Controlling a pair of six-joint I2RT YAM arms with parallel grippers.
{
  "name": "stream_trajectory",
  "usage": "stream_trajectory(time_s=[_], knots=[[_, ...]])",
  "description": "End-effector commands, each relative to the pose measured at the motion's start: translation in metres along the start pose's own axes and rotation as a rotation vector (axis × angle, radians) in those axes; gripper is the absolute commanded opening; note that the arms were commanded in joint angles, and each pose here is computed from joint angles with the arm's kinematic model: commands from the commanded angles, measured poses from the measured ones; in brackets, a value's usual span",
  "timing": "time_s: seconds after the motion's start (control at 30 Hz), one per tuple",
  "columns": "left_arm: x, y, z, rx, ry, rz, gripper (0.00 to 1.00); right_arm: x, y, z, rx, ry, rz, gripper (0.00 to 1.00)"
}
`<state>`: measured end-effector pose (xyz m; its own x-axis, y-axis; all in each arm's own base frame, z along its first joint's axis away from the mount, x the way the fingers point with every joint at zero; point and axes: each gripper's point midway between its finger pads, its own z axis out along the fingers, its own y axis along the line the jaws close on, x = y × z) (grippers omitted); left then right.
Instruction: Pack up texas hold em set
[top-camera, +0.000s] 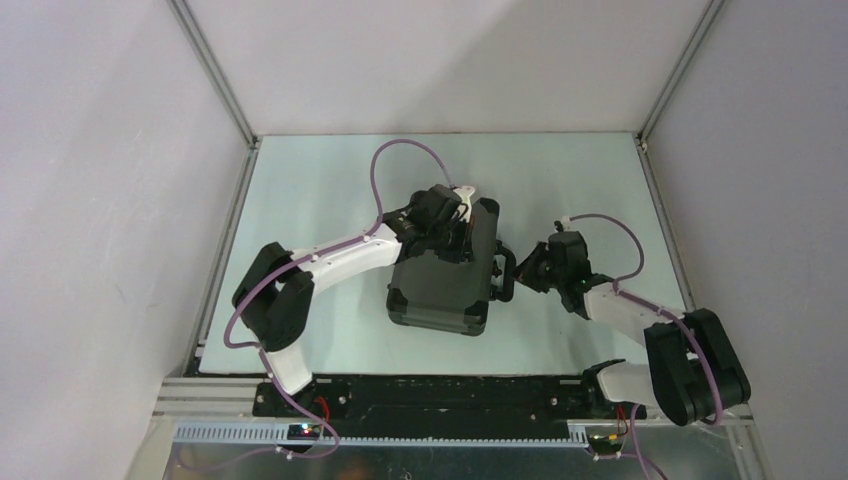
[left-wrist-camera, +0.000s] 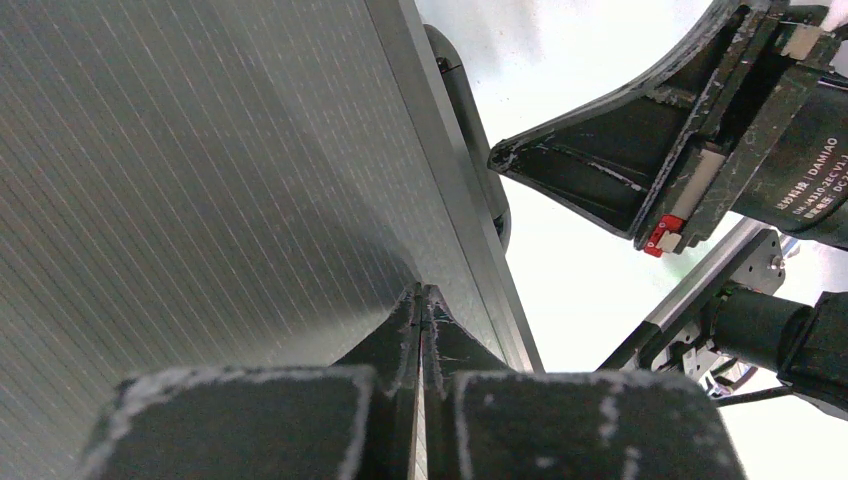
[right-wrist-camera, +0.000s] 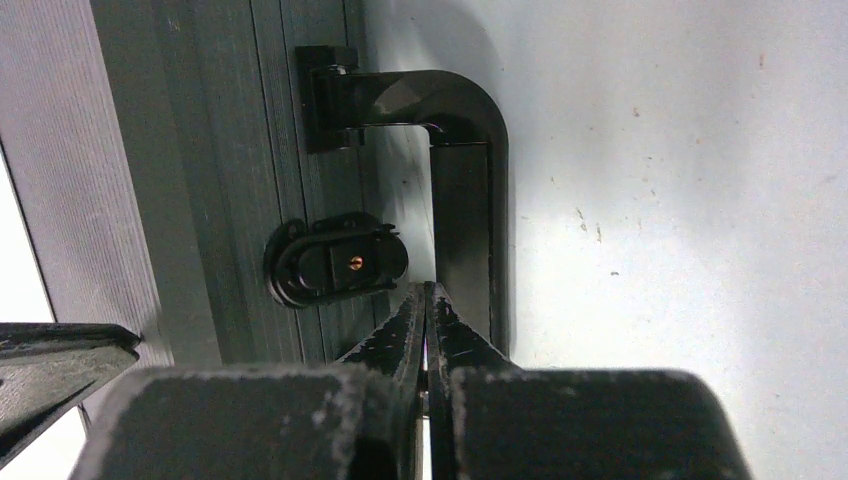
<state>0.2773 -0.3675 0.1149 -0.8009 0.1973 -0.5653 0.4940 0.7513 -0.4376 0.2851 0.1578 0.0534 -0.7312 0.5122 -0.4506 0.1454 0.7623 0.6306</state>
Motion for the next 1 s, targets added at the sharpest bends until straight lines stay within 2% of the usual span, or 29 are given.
stream_trajectory(time_s=[0.0,0.37,0.7,0.97], knots=[[0.077,0.038,0.014,-0.124,0.25,-0.028,0.0,-0.021,0.024,0.006,-0.057,-0.053,-0.047,0.0],[0.078,0.037,0.014,-0.118,0.252,-0.026,0.0,-0.019,0.028,0.03,-0.016,-0.026,-0.107,0.0],[0.079,0.036,0.015,-0.114,0.256,-0.026,0.0,-0.007,0.013,0.038,0.136,0.001,-0.183,0.0],[0.079,0.037,0.014,-0.116,0.255,-0.024,0.0,0.005,0.015,0.042,0.132,0.042,-0.189,0.0]])
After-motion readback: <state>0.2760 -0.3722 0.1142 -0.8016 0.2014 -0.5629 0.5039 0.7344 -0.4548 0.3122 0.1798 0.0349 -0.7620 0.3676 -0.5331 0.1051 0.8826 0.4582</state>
